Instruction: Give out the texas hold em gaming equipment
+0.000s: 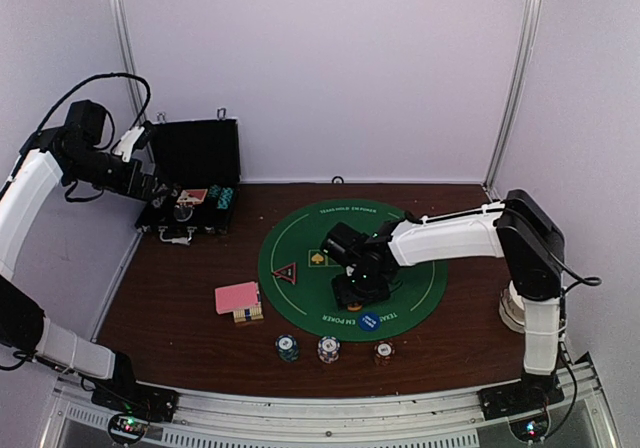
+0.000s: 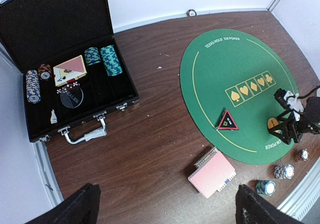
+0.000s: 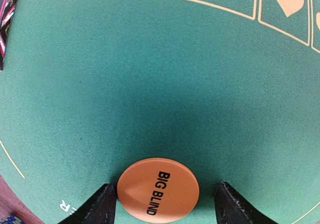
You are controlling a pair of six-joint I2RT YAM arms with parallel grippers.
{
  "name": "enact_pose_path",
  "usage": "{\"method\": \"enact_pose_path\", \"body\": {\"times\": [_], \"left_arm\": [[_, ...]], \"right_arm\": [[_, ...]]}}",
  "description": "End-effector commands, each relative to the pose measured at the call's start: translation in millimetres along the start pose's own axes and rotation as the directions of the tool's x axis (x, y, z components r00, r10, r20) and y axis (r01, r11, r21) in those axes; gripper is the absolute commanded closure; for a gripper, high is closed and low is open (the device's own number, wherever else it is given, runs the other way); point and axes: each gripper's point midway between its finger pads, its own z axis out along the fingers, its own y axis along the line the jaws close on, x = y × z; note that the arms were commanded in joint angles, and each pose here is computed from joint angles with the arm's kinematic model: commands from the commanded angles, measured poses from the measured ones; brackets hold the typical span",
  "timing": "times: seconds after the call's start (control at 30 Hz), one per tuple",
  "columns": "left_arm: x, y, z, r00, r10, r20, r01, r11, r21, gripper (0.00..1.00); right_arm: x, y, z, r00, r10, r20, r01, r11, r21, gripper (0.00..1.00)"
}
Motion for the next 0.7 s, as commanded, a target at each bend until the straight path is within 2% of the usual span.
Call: {"method": "enact_pose_path", "body": {"times": [0.0,0.23,0.5,0.67], "left_arm": [[-12.8,-0.9,-10.7,0.999,0.019,0.046,-0.019,1.0,-0.007,0.02],[-13.5,-1.7,-13.4,0.998,0.025,0.053,-0.025,1.0,-0.011,0.02],[-12.3,-2.1,-14.2,0.998,0.029,0.049,-0.028,1.0,-0.011,0.02],[-12.4,-1.3,-14.5,0.998,0.027,0.049,-0.027,1.0,-0.015,0.03]], "right_arm": [[18.2,-4.9,9.6,0.998,0.031,-0.052,-0.031,1.0,-0.001,0.32],[22.2,-3.7,3.8,0.999,0.012,-0.035,-0.011,0.999,0.033,0.37],[25.7,-0.4,4.3,0.999,-0.004,-0.038,0.006,0.998,0.057,0.39],[14.7,-8.3,4.6,1.0,0.003,-0.013,-0.001,0.993,0.12,0.45]]}}
